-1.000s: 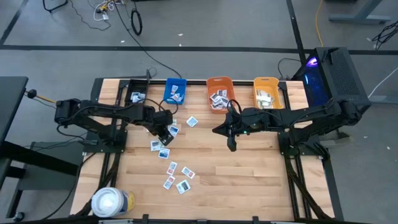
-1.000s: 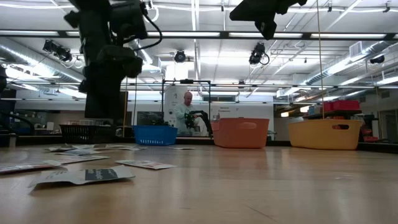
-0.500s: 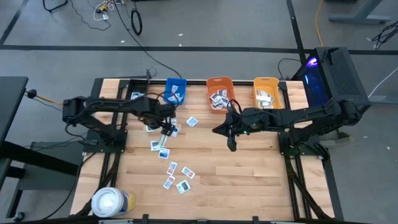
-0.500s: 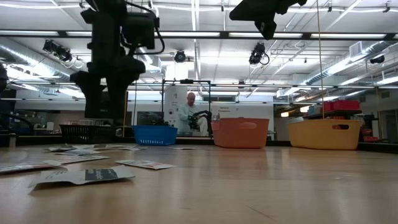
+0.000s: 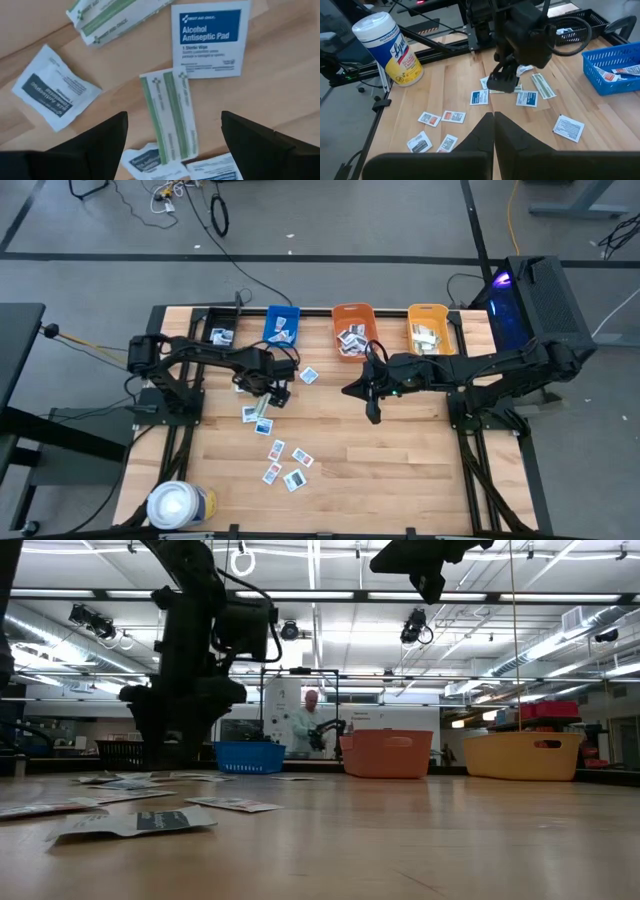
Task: Pick & Place First Aid Supplies
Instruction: Put the bandage into the yellow bin
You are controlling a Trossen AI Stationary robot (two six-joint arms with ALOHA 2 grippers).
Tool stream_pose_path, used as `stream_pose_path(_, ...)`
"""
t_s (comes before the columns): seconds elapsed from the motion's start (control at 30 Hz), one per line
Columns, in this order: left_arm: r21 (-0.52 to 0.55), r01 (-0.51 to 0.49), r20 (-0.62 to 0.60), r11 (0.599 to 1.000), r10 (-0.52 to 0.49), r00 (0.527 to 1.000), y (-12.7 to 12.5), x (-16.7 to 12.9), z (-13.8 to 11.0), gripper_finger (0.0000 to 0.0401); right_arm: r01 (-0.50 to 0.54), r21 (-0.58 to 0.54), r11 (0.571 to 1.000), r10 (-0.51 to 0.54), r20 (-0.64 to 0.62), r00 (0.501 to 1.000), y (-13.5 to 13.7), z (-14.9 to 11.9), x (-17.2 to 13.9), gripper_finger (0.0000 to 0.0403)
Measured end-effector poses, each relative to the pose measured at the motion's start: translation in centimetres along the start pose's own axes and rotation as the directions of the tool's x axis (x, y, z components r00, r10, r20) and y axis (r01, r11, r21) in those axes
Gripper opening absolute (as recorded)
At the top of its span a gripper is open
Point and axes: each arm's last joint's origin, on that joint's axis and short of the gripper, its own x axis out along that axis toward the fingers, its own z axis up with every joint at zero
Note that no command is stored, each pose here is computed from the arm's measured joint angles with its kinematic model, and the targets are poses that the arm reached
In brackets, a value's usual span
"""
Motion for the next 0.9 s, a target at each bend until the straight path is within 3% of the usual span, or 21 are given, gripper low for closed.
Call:
stream_pose_path(0.47,0.015,-0.019,-0.073,1.0,0.02,0.997,-0.7,2.6,0.5,0.0323,0.001,0.0,1.0,-0.001,-0.004,1.0,0.0,0.0,0.0,0.0013)
stream_pose_path(0.9,0.024,-0.004,-0.086,1.0,0.006,0.996,-0.6,2.7,0.6,0.0279,0.001,0.0,1.0,-0.001,-0.004,1.0,0.0,0.0,0.0,0.0013)
